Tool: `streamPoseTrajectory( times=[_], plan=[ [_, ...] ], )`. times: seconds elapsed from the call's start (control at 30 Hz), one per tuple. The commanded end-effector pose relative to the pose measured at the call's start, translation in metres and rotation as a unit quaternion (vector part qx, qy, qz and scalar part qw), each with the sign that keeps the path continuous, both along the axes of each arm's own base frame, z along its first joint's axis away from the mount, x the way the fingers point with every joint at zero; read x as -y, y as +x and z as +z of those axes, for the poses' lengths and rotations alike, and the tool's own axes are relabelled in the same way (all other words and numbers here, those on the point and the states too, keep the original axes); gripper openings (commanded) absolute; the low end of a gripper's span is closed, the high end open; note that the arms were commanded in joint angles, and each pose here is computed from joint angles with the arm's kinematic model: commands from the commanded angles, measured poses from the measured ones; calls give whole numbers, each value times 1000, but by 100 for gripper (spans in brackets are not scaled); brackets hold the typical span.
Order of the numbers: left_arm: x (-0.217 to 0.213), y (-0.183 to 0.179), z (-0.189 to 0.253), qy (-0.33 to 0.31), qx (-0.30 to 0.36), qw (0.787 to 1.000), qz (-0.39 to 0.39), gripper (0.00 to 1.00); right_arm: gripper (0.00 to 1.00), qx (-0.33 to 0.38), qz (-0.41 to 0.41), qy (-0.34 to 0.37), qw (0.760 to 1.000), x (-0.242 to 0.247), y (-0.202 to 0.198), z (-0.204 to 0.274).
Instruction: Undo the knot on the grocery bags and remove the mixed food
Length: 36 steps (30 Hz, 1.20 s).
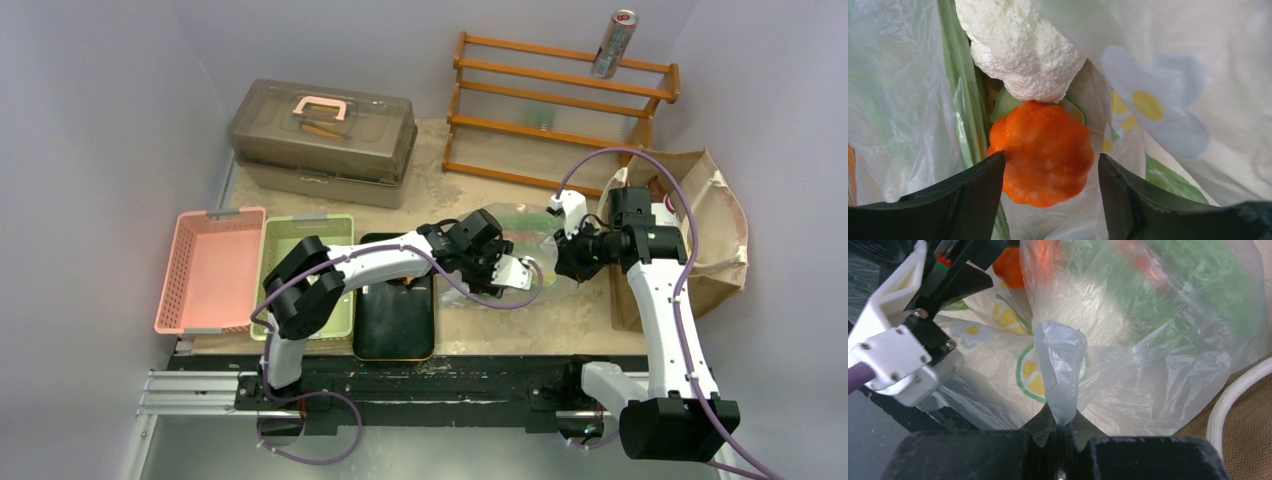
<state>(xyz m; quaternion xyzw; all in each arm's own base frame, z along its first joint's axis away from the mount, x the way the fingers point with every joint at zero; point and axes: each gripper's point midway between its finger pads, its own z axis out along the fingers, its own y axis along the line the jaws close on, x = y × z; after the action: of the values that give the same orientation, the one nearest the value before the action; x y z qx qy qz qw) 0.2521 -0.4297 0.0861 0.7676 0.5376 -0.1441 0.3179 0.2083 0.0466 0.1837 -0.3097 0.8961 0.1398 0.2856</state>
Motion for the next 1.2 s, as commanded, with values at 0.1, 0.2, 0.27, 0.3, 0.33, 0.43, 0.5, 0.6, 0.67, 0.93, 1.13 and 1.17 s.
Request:
streamPoseTrajectory(
  times=[0.1, 0.2, 0.27, 0.3, 0.33, 0.43, 0.5, 0.6, 0.67, 0.93, 1.13, 1.17],
  plan=[
    [17, 29, 15, -40, 56, 998, 12, 77, 0, 1, 10, -13, 1000, 4, -6, 2],
    [17, 30, 11, -39, 63, 997, 1, 81, 0, -2, 10, -10, 1000, 3, -5, 1],
    [15, 26, 3, -25, 60, 998, -15, 83, 0, -4, 10, -9, 1000, 3, -5, 1],
    [13, 24, -4, -15, 54, 998, -24, 83, 0, -5, 11, -9, 1000, 3, -5, 0],
    [10, 19, -11, -2, 44, 998, -36, 83, 0, -6, 10, -9, 1000, 3, -5, 0],
    [-1, 5, -28, 25, 13, 998, -62, 82, 0, -8, 11, -10, 1000, 3, -4, 0],
    [-6, 1, -37, 38, 1, 997, -66, 81, 0, -9, 11, -10, 1000, 3, -3, 0],
    [-11, 2, -51, 55, -2, 996, -64, 81, 0, -11, 12, -8, 1000, 3, -2, 0],
    [-13, 3, -60, 70, -7, 995, -64, 81, 0, -12, 12, -7, 1000, 2, -2, 0],
    [-7, 14, -60, 90, -3, 994, -57, 75, 0, -12, 9, -4, 1000, 2, 3, 2],
    [-7, 5, -20, 52, 1, 997, -61, 52, 0, -8, 11, -5, 1000, 2, 4, 3],
    [-5, 0, -7, 34, 1, 997, -63, 50, 0, -9, 11, -5, 1000, 2, 4, 2]
  ],
)
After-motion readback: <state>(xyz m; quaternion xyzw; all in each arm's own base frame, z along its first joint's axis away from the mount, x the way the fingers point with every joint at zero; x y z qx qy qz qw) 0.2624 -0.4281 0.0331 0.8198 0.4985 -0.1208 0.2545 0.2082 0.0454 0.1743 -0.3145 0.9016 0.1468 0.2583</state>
